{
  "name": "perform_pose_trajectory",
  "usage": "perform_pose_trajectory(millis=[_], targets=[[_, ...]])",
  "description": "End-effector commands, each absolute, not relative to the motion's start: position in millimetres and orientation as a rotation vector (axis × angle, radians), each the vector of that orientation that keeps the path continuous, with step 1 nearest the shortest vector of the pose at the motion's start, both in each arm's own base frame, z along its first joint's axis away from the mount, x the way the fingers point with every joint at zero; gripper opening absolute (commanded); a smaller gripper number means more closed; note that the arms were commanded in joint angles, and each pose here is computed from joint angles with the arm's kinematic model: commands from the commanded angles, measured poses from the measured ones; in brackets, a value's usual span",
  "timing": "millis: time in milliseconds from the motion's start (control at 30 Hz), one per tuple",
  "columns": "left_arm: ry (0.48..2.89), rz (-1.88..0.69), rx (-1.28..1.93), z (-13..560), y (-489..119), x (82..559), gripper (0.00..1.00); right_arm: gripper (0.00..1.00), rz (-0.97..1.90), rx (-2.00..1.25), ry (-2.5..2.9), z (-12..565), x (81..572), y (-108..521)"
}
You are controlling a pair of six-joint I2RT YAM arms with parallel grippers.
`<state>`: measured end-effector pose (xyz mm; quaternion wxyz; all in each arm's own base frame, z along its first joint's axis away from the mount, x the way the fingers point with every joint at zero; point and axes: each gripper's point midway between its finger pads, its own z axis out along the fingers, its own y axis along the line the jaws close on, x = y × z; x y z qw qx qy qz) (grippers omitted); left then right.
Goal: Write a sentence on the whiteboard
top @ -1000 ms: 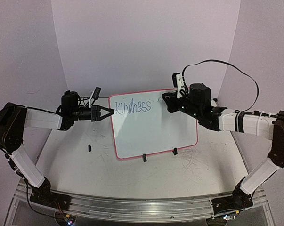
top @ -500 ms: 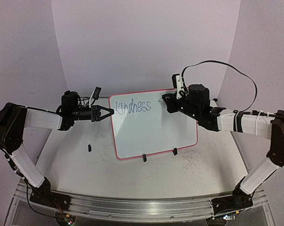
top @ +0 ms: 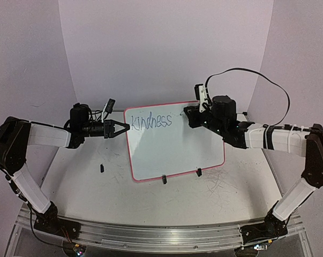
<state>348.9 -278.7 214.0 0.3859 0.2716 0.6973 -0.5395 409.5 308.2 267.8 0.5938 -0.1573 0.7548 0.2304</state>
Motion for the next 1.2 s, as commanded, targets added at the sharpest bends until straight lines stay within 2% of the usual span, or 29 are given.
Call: perform_pose_trajectory(millis=[0,800,1167], targets=[[1.657,-1.308,0.775,237,-284,346,0.00,0.00,0.561,-0.352,1.713,282,416,315],[1.655,-1.309,0.774,239,-285,346,0.00,0.00,0.585,-0.369,1.824,240,396,305],[1.657,-1.313,0.778,238,-286,345,0.00,0.00,0.514,-0.301,1.779,265,402,291]])
